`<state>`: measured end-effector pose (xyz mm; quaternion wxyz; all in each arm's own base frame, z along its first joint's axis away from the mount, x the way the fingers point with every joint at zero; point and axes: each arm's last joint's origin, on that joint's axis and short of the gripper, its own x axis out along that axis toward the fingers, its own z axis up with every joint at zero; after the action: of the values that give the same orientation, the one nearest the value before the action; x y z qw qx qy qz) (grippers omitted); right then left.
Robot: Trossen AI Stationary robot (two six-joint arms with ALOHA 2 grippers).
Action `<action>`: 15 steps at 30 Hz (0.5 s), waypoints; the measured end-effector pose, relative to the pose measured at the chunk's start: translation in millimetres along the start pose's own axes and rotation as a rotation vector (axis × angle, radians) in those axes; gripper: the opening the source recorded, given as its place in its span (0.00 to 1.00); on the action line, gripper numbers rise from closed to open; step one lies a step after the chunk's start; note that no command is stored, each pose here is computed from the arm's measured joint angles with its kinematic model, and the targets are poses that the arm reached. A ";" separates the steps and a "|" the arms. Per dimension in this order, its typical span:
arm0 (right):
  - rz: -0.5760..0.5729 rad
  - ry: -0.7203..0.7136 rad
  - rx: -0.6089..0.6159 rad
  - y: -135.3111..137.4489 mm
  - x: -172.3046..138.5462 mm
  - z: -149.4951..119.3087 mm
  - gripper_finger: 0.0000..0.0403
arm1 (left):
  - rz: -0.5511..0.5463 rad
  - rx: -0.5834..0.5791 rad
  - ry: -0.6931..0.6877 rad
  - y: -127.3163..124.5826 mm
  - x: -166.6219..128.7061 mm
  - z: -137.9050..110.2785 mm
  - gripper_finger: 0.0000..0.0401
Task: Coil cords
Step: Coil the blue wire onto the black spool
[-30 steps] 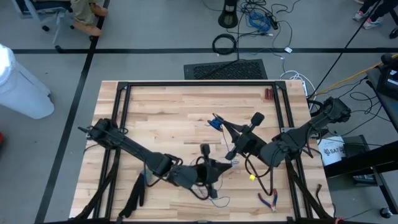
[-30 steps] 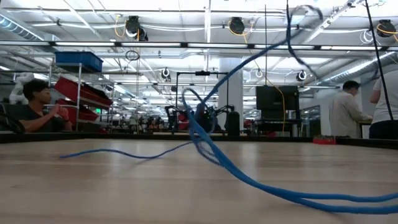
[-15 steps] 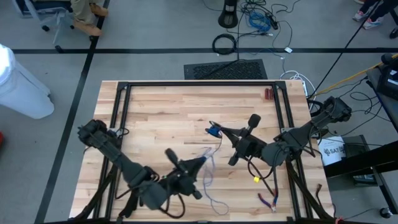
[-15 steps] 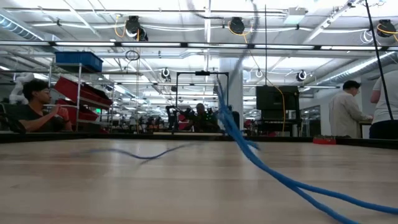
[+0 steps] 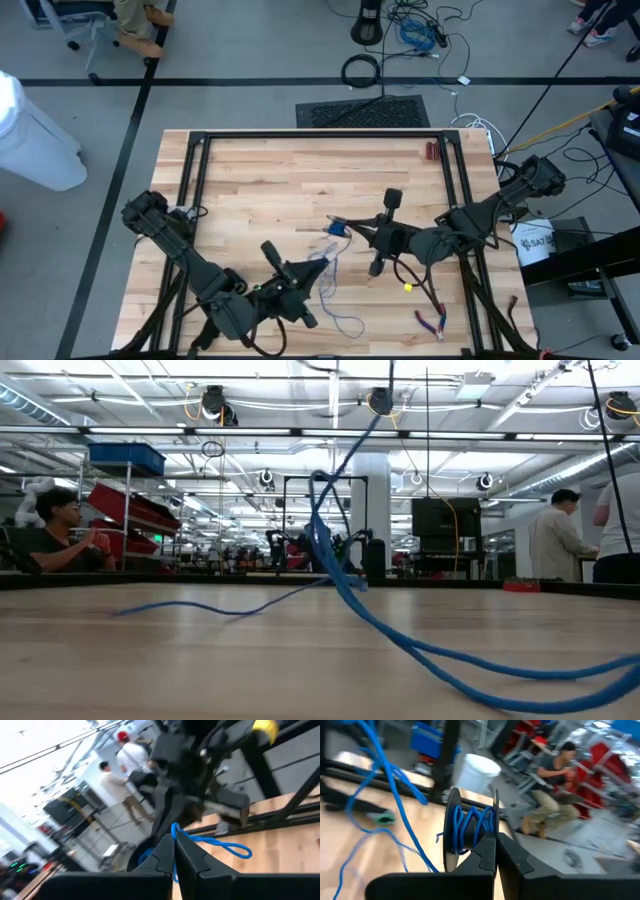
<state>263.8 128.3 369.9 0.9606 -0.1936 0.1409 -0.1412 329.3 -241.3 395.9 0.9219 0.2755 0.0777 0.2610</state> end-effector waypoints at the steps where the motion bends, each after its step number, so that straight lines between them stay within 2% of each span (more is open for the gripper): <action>1: 0.030 0.000 0.001 0.2 0.9 -0.6 0.00 | -0.010 -0.006 -0.009 0.8 2.8 0.1 0.03; 5: 0.115 0.013 0.012 0.7 3.2 -3.6 0.00 | -0.015 -0.030 -0.024 5.1 14.5 -0.3 0.03; 10: 0.135 0.030 -0.004 1.7 2.9 -5.9 0.00 | -0.003 -0.022 -0.013 7.3 21.2 -2.5 0.03; 15: 0.211 0.026 -0.008 2.8 0.5 -6.2 0.00 | 0.105 0.014 0.066 10.1 21.2 -5.4 0.03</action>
<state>262.8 128.5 363.1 0.9674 -0.1796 0.1736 -0.0413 341.4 -220.6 396.9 0.9020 0.2766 0.0953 0.3175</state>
